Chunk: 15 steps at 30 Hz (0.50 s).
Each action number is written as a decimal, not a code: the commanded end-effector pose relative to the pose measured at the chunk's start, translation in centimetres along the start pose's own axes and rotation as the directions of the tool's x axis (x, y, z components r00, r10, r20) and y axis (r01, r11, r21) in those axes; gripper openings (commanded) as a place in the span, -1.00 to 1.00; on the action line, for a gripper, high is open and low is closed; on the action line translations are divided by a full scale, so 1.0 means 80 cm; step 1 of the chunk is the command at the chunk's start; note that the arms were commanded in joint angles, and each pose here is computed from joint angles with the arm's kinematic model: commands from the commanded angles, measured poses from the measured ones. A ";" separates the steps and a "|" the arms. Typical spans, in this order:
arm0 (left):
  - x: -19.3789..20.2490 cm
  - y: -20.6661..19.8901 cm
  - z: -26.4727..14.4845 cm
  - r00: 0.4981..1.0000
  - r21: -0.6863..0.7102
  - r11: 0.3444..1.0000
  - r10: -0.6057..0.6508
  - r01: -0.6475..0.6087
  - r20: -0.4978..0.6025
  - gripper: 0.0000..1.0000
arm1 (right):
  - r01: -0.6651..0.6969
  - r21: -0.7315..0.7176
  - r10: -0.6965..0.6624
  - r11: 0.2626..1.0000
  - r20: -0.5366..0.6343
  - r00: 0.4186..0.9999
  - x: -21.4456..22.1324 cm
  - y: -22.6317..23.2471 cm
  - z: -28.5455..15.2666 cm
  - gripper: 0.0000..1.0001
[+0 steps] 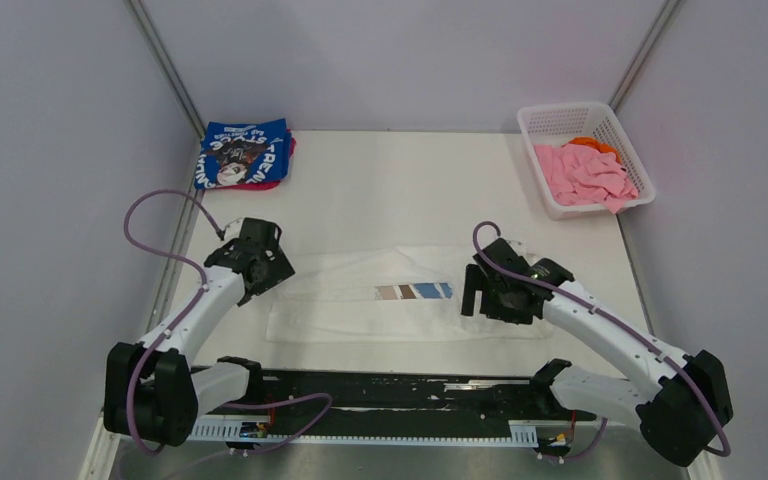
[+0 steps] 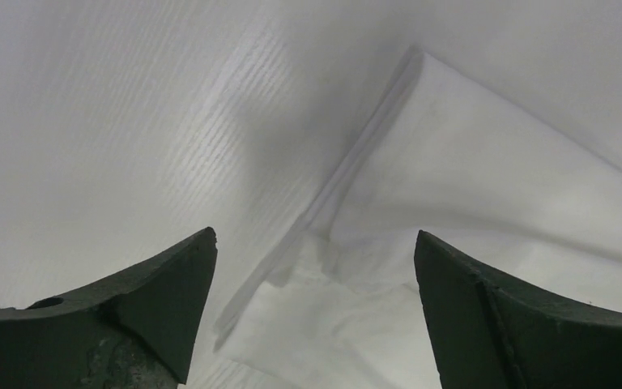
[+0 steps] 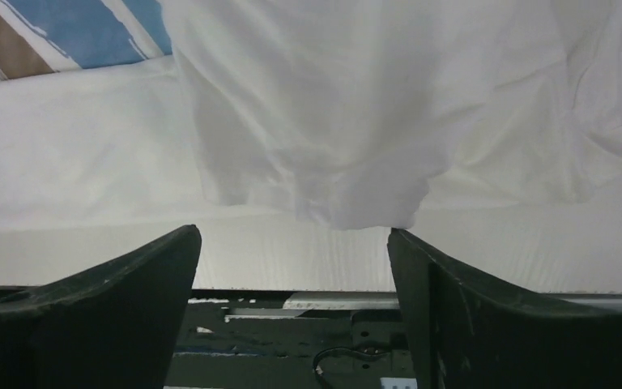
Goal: Fold and stack the t-shirts
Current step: Fold the other side of the tshirt into a rectangle
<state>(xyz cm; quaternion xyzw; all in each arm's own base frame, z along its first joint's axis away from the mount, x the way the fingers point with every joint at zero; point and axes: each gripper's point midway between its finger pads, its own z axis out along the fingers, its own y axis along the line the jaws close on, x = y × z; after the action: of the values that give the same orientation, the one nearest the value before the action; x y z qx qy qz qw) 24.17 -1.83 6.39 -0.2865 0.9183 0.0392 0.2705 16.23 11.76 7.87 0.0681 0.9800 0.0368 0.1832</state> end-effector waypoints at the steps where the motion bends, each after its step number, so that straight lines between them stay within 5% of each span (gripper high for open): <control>1: -0.046 0.007 -0.030 0.990 -0.040 0.998 -0.048 0.054 0.131 0.98 | -0.002 -0.110 0.015 0.994 0.121 0.993 -0.038 0.025 -0.043 0.99; 8: -0.050 -0.071 -0.056 0.996 0.282 0.959 -0.053 0.030 0.076 1.00 | -0.182 -0.184 0.234 0.966 0.315 0.920 -0.095 0.040 -0.042 1.00; 12: -0.017 -0.131 -0.056 0.999 0.458 0.888 0.044 -0.035 -0.009 1.00 | -0.179 -0.217 0.237 0.960 0.284 0.929 -0.099 0.060 -0.017 1.00; 15: 0.006 -0.144 -0.042 0.992 0.466 0.883 0.100 -0.057 -0.070 1.00 | -0.265 -0.140 0.291 0.954 0.226 0.930 -0.086 0.041 0.011 1.00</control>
<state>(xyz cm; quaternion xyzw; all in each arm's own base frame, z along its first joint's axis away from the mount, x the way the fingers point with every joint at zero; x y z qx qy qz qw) 27.95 -8.53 10.75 -0.2285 0.9146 -0.1164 0.3126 22.12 14.16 11.33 0.1447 0.9354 0.1042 0.3053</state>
